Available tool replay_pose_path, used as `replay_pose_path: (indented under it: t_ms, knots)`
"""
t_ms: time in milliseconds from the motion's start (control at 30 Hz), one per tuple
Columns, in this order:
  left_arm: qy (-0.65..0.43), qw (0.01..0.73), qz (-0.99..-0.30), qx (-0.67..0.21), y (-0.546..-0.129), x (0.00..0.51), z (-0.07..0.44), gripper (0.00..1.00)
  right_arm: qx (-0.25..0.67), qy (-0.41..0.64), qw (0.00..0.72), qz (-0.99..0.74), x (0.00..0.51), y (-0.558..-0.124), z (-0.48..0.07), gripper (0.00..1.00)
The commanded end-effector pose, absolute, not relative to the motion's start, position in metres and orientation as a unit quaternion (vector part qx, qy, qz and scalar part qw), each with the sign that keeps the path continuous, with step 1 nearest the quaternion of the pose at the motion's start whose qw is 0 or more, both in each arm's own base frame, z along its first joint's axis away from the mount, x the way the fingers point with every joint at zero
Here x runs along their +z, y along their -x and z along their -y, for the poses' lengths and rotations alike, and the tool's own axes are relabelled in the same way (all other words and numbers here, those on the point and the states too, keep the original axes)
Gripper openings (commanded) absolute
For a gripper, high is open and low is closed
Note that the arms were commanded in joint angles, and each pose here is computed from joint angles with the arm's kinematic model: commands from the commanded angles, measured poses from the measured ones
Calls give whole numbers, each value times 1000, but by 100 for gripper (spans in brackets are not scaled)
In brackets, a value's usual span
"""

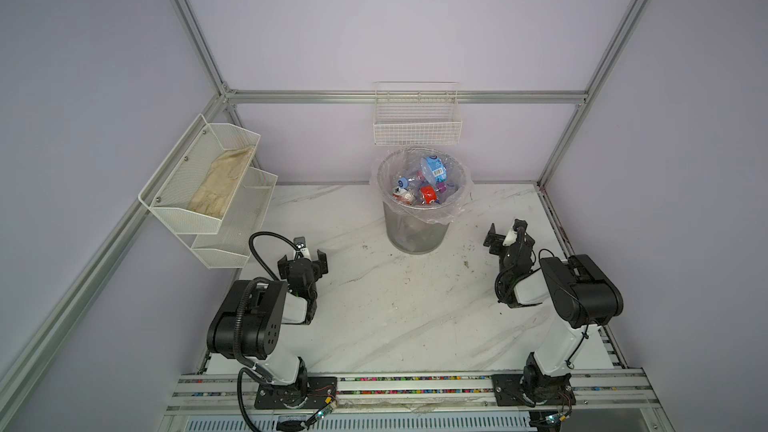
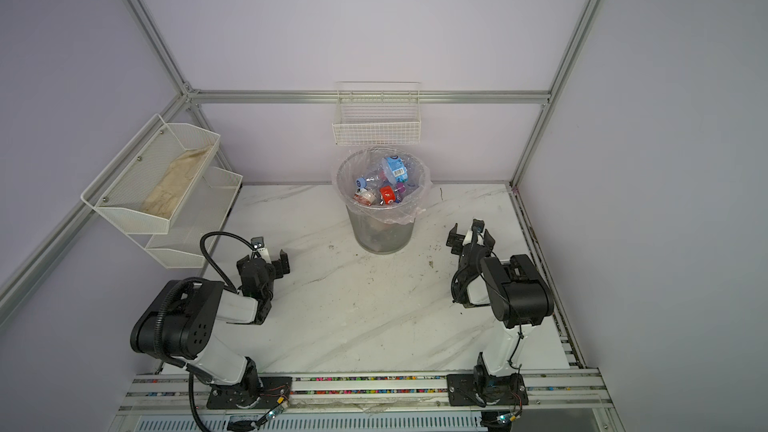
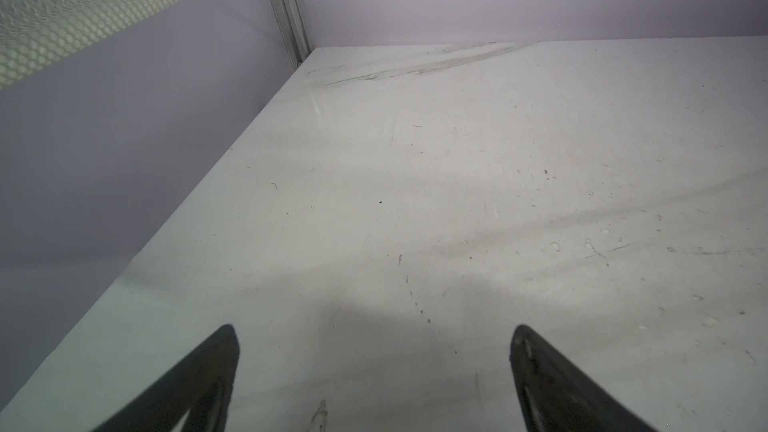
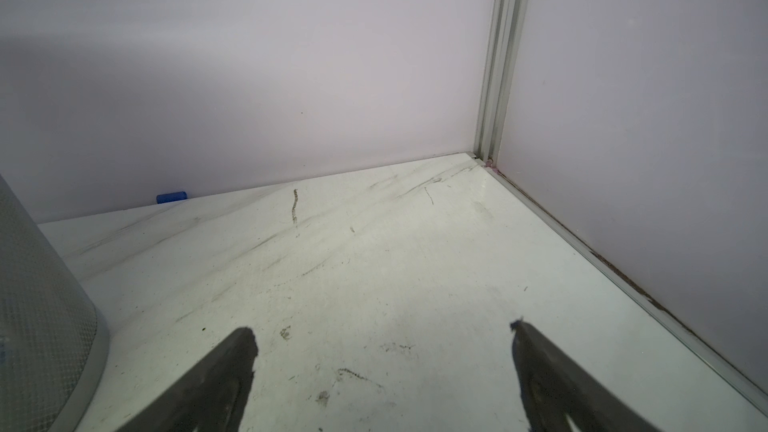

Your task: Throw the plastic bottles in the bin

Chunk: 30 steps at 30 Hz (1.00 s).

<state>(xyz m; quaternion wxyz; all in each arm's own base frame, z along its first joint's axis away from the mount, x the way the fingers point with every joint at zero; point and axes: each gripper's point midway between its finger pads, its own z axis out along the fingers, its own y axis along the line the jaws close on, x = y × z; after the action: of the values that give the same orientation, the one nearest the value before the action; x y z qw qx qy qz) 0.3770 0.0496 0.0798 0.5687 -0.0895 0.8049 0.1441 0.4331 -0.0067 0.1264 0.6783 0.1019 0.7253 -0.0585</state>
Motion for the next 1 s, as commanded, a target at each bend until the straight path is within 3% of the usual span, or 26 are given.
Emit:
replay_pose_path:
  t_ms: [0, 967]
  knots:
    - [102, 615, -770, 138, -394, 117, -50, 100, -57, -105, 691, -713, 138, -432, 7, 97]
    - [100, 617, -768, 139, -395, 116, -50, 100, -57, -105, 690, -714, 137, -432, 7, 98]
